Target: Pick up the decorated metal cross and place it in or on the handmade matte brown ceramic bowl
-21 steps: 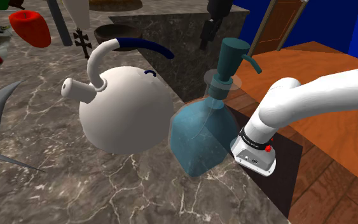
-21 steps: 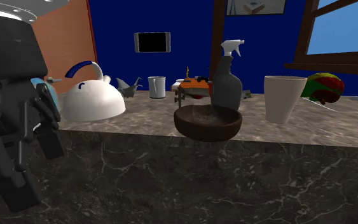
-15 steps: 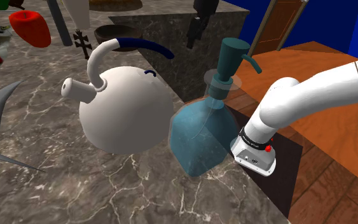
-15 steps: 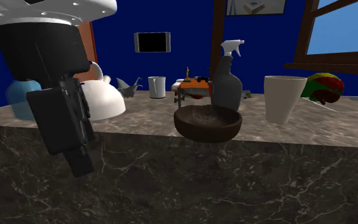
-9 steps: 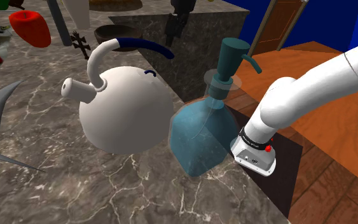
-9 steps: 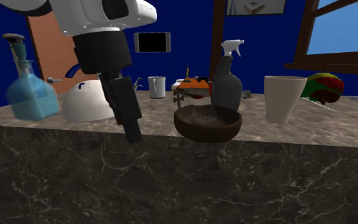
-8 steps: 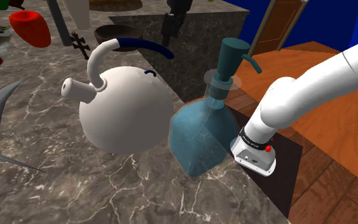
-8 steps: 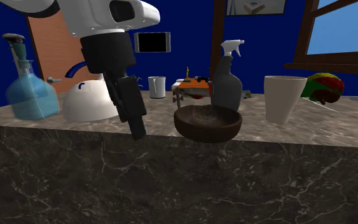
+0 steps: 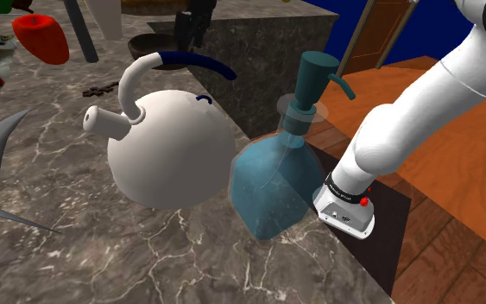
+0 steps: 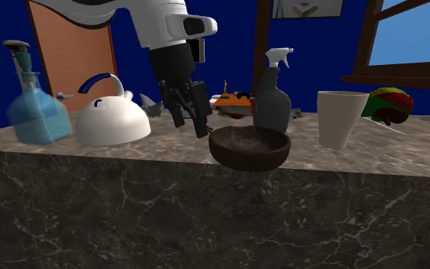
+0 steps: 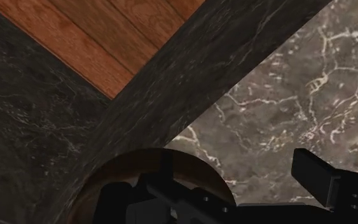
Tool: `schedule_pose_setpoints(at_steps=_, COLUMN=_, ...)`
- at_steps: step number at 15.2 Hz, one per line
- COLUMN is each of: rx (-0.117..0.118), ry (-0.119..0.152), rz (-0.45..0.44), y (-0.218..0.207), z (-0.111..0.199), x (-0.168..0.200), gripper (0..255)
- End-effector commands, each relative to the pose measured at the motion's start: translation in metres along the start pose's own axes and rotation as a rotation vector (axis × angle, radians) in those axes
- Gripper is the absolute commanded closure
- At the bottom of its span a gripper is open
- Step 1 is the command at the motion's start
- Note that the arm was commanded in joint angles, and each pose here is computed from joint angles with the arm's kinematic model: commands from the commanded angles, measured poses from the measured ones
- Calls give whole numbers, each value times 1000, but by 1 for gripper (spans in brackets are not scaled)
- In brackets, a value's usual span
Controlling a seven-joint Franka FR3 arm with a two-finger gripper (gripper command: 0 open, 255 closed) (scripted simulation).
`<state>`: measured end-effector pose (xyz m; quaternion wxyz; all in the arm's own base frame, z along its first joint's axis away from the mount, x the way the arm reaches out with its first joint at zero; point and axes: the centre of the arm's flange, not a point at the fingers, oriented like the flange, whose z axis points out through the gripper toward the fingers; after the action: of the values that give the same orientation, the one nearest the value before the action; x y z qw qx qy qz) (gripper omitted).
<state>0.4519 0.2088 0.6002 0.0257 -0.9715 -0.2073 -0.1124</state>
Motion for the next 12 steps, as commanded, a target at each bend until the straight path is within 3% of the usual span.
schedule_pose_setpoints(at_steps=1, rx=9, ry=14, rz=-22, y=-13, z=1, x=21, gripper=0)
schedule_pose_setpoints(at_steps=12, rx=53, ry=82, rz=-135, y=-89, z=3, x=118, gripper=0)
